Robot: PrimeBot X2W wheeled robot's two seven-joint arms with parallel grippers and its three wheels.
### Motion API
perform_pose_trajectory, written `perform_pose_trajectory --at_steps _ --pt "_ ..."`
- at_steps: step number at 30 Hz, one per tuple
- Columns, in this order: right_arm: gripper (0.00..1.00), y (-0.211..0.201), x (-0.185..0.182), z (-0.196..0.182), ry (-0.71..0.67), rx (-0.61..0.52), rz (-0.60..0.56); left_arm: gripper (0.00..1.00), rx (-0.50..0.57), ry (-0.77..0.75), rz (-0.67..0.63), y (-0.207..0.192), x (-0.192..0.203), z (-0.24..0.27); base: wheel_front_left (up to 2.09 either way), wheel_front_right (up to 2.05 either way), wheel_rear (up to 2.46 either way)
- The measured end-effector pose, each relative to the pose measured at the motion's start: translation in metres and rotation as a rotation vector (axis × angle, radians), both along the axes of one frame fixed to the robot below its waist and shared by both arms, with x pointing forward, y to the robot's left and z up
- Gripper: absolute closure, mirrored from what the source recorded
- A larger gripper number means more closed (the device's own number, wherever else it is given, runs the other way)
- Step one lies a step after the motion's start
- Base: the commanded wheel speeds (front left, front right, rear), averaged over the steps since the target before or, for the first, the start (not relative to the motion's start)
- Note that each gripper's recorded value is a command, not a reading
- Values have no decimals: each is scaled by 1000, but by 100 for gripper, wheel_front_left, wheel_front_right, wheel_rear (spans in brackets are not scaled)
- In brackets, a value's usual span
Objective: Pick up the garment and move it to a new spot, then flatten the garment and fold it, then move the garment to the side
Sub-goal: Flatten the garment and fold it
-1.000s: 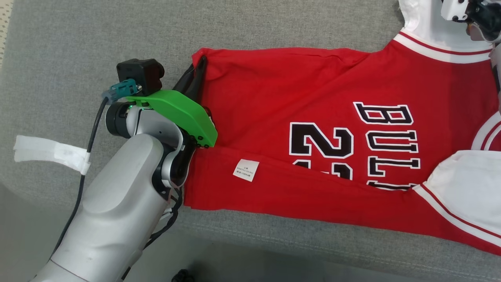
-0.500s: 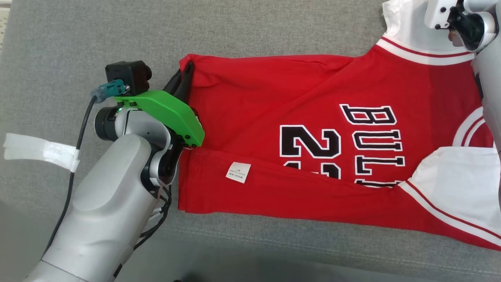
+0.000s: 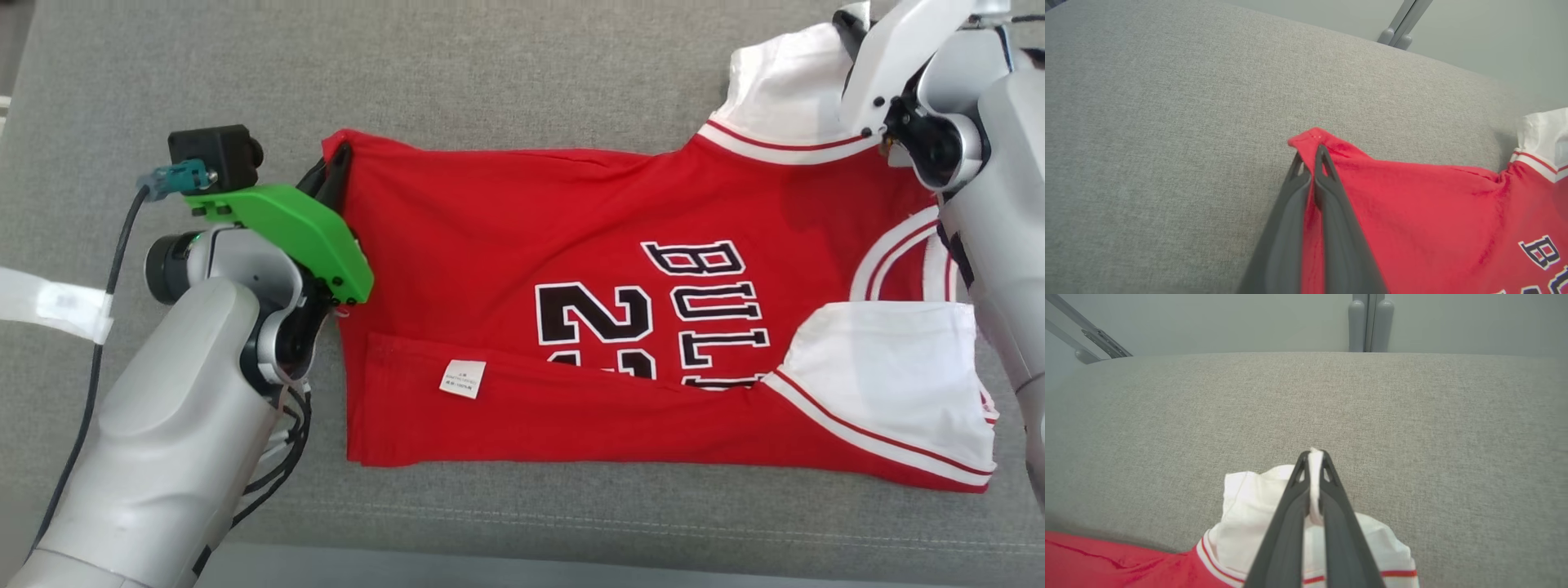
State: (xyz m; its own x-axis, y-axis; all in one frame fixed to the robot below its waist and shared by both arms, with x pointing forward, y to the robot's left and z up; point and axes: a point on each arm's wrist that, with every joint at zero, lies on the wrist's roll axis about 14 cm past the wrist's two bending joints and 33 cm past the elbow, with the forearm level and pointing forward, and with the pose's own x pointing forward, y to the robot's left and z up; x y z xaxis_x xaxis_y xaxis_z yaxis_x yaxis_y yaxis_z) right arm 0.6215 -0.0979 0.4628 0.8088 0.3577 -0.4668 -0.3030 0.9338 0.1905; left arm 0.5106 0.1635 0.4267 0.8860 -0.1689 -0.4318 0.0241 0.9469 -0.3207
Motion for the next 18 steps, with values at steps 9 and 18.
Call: perform_pose_trajectory --at_steps 9,18 --pt "100 -29 -37 29 -89 62 -5 100 -31 -27 10 1 -20 9 0 0 0" --pt "100 -51 -102 36 -133 158 -1 100 -66 -62 36 1 -51 14 0 0 0"
